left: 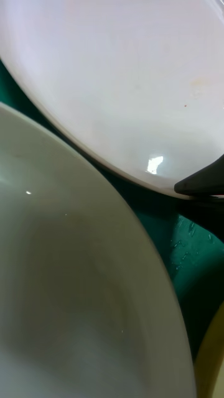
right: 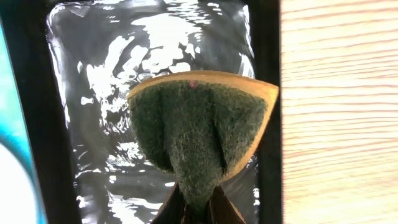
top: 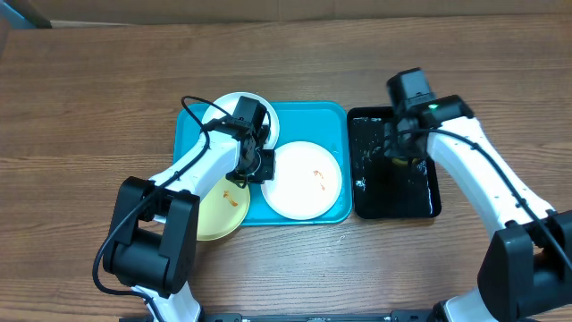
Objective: Clean dirty plates on tray and stack at the side
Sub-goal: 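Grasp the green sponge in the black tray with the right gripper, then scrub the held white plate with the sponge in the right gripper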
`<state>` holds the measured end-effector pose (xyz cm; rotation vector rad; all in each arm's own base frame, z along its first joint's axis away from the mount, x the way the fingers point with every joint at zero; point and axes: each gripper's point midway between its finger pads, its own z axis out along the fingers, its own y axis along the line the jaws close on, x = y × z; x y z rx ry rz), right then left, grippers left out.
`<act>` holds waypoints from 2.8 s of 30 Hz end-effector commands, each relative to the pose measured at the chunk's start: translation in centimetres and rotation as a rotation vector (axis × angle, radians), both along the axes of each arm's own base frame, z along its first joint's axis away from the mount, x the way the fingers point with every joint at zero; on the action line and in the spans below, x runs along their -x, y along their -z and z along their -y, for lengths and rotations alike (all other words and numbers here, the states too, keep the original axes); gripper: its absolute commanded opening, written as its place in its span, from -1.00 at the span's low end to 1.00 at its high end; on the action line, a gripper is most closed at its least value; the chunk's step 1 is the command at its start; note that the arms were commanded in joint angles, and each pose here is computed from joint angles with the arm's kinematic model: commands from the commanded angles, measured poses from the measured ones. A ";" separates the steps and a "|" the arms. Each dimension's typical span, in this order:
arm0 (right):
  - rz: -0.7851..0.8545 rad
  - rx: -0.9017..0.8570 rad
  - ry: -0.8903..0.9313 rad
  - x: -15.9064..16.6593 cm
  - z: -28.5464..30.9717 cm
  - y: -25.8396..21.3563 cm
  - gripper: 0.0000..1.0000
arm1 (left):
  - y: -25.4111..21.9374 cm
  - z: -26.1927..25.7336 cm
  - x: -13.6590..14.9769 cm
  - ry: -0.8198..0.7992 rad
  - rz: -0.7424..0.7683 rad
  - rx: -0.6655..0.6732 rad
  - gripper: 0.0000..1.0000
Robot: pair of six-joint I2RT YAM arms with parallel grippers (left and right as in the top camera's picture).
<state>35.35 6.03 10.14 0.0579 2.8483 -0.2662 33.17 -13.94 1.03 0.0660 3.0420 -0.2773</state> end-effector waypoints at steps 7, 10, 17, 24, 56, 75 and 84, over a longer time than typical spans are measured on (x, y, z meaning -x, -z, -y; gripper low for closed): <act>0.111 0.161 0.001 -0.7 -0.9 -2.0 -0.93 | 0.7 -0.6 0.2 -0.045 -0.011 -0.045 -0.92; 0.097 0.177 -0.014 -0.4 -0.7 -2.0 -0.93 | 0.7 -0.6 0.1 -0.045 -0.011 -0.045 -0.92; 0.110 0.249 0.035 -0.1 0.7 -2.5 -0.93 | 0.7 -0.6 0.2 -0.045 -0.012 -0.045 -0.92; 0.008 -0.018 -0.072 0.8 -4.0 -0.5 -0.93 | 0.7 -0.6 0.2 -0.045 -0.011 -0.045 -0.92; -0.069 0.054 -0.367 2.5 -15.3 9.5 -0.93 | 0.7 -0.6 0.2 -0.045 -0.015 -0.044 -0.92; -0.354 -0.397 -0.415 8.0 -22.0 11.3 -0.93 | 0.7 -0.6 0.2 -0.045 -0.015 -0.044 -0.92; -0.191 -0.627 -0.430 3.3 -21.8 1.9 -0.93 | 0.7 -0.6 0.2 -0.044 -0.015 -0.044 -0.89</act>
